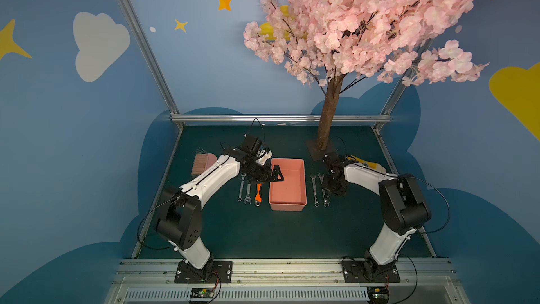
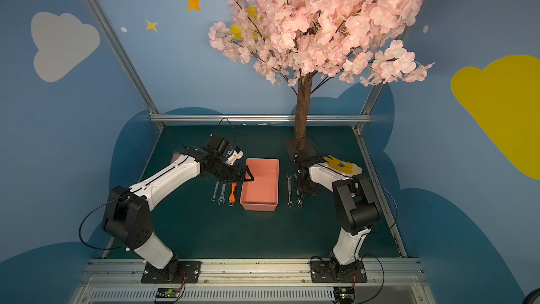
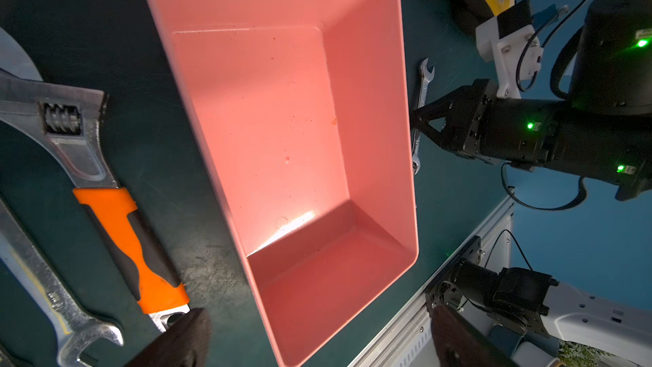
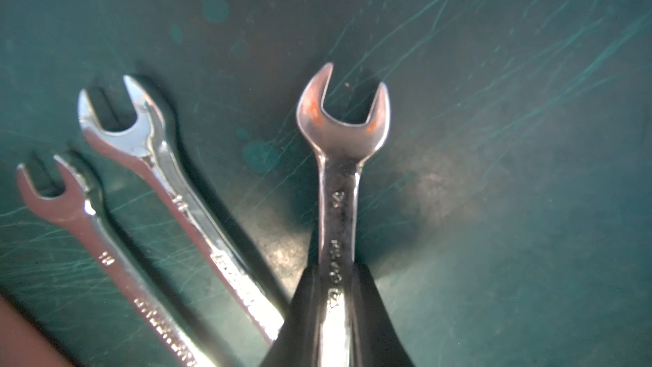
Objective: Take out the wrench from the storage box
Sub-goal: Place the wrench at the center of the board.
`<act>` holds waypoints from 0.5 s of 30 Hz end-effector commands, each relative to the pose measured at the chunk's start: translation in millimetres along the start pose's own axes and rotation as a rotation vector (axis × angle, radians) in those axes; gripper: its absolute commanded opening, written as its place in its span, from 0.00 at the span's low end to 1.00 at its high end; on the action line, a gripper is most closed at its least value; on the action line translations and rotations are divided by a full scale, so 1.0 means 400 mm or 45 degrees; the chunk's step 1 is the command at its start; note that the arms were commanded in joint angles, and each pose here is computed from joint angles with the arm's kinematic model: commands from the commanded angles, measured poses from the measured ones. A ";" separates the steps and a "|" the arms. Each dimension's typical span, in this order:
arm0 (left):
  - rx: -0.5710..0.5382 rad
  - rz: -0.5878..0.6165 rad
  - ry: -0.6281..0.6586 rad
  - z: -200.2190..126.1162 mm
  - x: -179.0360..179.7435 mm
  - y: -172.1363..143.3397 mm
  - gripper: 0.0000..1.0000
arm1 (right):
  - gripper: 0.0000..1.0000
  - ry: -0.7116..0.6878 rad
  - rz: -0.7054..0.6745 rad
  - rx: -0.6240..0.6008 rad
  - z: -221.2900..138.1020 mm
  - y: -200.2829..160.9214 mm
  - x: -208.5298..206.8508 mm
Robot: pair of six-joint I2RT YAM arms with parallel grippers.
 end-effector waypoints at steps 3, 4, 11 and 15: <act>0.028 0.002 0.005 0.007 0.002 0.004 1.00 | 0.00 0.050 -0.127 0.001 -0.007 0.010 0.008; 0.028 0.004 0.011 0.006 0.002 0.004 1.00 | 0.00 0.049 -0.171 0.002 -0.017 0.015 0.008; 0.032 0.001 0.022 0.008 0.006 0.004 1.00 | 0.00 0.098 -0.515 0.082 -0.042 0.030 -0.004; 0.035 -0.007 0.022 0.015 0.009 0.006 1.00 | 0.00 0.127 -0.668 0.122 -0.035 0.036 0.007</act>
Point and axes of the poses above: each gripper's point midway between its finger pads, its own z axis out along the fingers, its own x axis along the line the jaws close on, y = z × x, the point moved 8 cm from there along -z, back along the fingers, and after that the axes turned 4 degrees about z, right-handed, at the moved point
